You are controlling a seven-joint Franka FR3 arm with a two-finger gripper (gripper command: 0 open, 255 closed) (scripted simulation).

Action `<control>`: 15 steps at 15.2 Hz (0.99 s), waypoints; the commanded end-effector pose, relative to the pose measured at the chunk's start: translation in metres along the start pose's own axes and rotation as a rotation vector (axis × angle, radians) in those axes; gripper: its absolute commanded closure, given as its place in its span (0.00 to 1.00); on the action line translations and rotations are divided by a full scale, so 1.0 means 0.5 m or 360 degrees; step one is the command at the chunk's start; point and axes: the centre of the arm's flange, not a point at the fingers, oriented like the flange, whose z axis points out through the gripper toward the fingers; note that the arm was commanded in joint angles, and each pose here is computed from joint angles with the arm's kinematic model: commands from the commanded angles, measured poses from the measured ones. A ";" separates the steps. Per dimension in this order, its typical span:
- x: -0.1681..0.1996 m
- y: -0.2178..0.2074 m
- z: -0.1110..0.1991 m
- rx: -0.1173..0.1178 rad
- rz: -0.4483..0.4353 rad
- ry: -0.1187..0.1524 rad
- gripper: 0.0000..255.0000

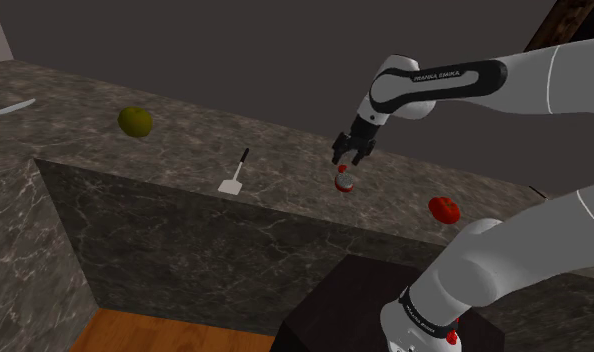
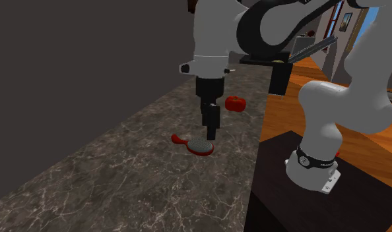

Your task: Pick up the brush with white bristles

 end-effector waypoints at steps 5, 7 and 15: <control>0.071 0.106 0.086 -0.0001 0.0250 0.0035 0.00; 0.093 0.143 0.114 -0.0001 0.0332 0.0046 0.00; 0.097 0.164 0.196 -0.0001 0.0356 0.0049 0.00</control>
